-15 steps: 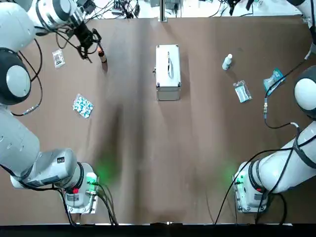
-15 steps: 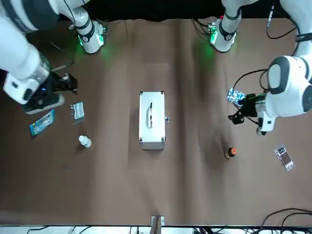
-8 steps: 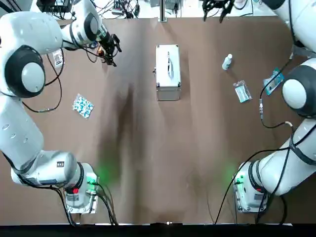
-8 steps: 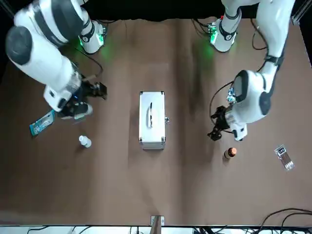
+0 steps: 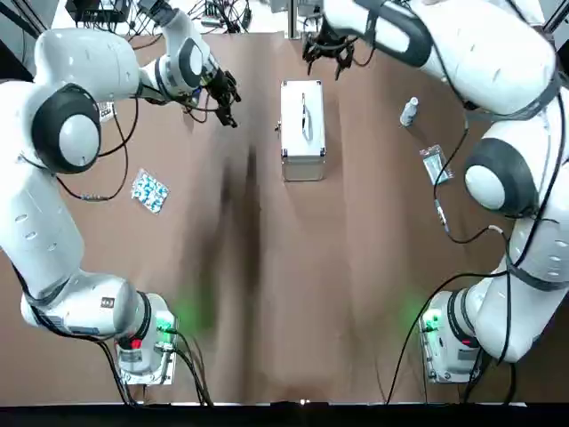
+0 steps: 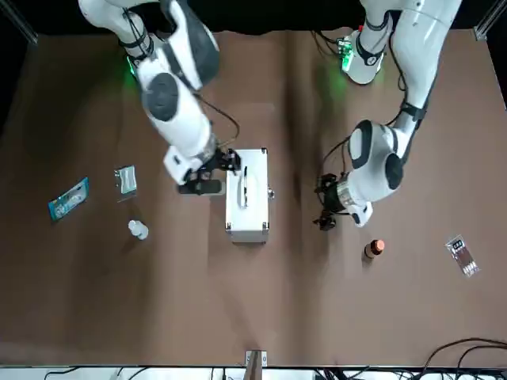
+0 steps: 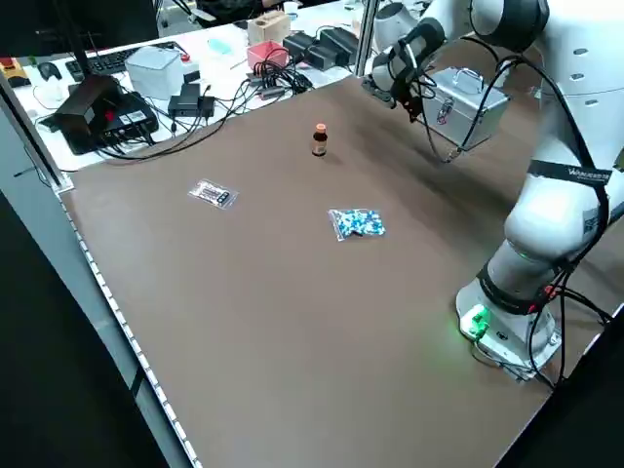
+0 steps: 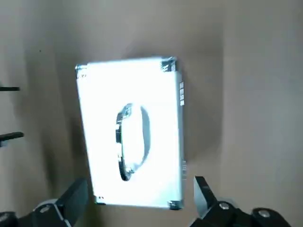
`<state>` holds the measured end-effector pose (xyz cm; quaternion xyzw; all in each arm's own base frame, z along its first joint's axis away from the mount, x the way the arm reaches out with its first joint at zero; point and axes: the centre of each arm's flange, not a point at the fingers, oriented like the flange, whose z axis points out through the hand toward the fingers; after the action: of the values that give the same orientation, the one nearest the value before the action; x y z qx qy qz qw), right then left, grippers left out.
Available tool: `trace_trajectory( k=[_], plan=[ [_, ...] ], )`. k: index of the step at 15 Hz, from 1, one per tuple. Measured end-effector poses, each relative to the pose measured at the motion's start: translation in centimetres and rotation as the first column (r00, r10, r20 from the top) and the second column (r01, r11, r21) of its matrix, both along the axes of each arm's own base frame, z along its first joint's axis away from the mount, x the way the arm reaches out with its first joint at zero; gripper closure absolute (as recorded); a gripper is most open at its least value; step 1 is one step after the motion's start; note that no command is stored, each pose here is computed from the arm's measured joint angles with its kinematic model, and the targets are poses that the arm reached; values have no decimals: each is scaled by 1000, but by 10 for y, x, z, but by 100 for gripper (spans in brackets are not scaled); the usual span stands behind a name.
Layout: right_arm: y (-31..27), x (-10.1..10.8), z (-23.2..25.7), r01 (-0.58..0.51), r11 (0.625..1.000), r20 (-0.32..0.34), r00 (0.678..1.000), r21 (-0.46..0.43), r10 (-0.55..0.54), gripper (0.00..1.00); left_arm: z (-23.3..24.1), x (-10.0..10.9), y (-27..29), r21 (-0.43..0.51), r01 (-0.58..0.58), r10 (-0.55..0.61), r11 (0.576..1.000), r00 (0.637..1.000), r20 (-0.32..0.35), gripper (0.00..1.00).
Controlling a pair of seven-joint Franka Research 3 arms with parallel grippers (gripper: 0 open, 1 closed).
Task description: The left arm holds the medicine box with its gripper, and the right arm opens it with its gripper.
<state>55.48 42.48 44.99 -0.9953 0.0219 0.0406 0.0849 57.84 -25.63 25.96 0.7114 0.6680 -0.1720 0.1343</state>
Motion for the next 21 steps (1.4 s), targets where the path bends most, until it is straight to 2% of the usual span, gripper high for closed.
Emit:
trace_trajectory(
  k=[4,10,14,16,17,21],
  plan=[
    [32,-11,-34,-5,1000,0,1000,-11,5,2,-4,-1,-39,-15,-35,34,999,999,-31,0],
    [44,-10,-64,-9,1000,6,1000,-18,9,4,3,-2,-87,-36,-72,70,997,996,-48,0],
    [55,-17,-89,-25,999,-9,1000,-36,25,13,-12,2,-111,-49,-113,111,992,992,-56,1],
    [55,-16,-90,-24,999,-9,1000,-38,24,16,-22,-1,-121,-50,-118,115,992,992,-56,3],
    [55,-16,-90,-24,999,-9,1000,-38,24,22,-25,-4,-126,-50,-116,114,992,992,-58,3],
    [54,-15,-90,-22,999,-7,1000,-38,22,32,-28,-7,-130,-44,-116,113,992,991,-65,3]
  ],
)
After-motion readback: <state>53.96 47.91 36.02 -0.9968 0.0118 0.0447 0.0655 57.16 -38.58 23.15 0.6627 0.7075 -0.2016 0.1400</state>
